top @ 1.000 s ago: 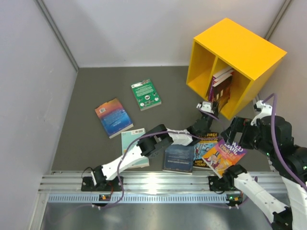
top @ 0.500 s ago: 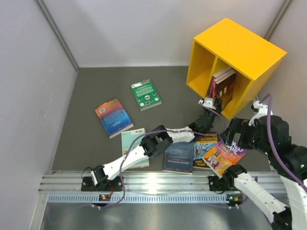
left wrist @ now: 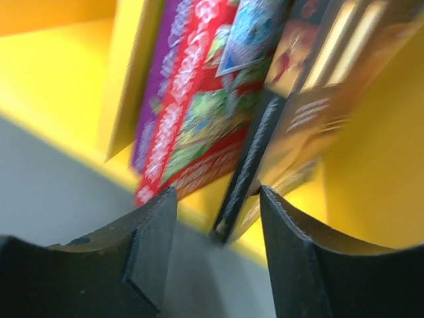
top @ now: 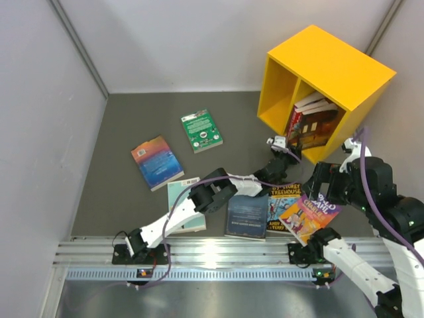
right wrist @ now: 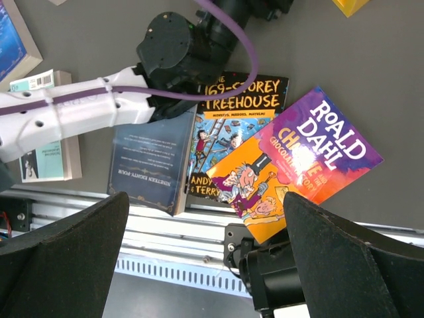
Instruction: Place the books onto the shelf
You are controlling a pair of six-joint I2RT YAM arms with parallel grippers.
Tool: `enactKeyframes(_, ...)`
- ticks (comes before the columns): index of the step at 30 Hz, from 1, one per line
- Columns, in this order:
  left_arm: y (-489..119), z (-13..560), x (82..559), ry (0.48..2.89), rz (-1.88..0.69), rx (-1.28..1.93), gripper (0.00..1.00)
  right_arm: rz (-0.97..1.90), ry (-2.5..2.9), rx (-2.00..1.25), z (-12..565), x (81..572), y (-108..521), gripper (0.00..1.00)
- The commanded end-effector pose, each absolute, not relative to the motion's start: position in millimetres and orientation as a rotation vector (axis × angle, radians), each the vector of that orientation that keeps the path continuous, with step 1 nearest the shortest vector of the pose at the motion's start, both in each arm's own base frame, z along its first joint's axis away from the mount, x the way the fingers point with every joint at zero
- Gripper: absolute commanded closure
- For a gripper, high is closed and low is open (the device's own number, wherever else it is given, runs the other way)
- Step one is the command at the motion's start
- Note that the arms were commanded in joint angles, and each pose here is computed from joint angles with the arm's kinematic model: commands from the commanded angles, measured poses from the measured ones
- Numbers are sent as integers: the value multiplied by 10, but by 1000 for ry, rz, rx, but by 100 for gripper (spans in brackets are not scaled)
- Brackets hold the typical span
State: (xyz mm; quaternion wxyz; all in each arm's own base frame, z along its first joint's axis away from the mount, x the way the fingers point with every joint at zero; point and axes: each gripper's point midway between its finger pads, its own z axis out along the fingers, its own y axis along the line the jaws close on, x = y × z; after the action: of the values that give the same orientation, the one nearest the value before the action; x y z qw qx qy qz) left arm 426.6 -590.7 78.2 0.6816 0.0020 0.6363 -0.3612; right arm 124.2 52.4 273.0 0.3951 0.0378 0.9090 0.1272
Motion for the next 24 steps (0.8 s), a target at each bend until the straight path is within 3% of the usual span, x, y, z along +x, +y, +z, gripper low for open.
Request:
enactKeyframes(1, -5736, 1612, 4213, 1315, -886, -94, 41, 328, 2262, 98, 2788, 1367, 551, 0)
enactKeyframes(11, -5294, 2145, 3581, 1342, -924, -65, 36, 384, 2223, 149, 2827, 1533, 656, 0)
enactKeyframes(17, -4819, 2125, 3453, 1422, -805, -51, 40, 431, 2206, 182, 2813, 1591, 725, 0)
enactKeyframes(20, -4697, 2011, 3508, 1491, -708, -37, 67, 445, 2207, 198, 2780, 1652, 764, 0)
enactKeyframes(21, -4705, 2022, 3554, 1501, -682, -37, 89, 451, 2210, 209, 2772, 1670, 778, 0)
enactKeyframes(22, -4686, 2004, 3623, 1514, -653, -44, 99, 454, 2215, 214, 2757, 1683, 788, 0)
enactKeyframes(24, -4707, 1924, 3785, 1534, -595, -41, 100, 472, 2225, 231, 2745, 1694, 820, 0)
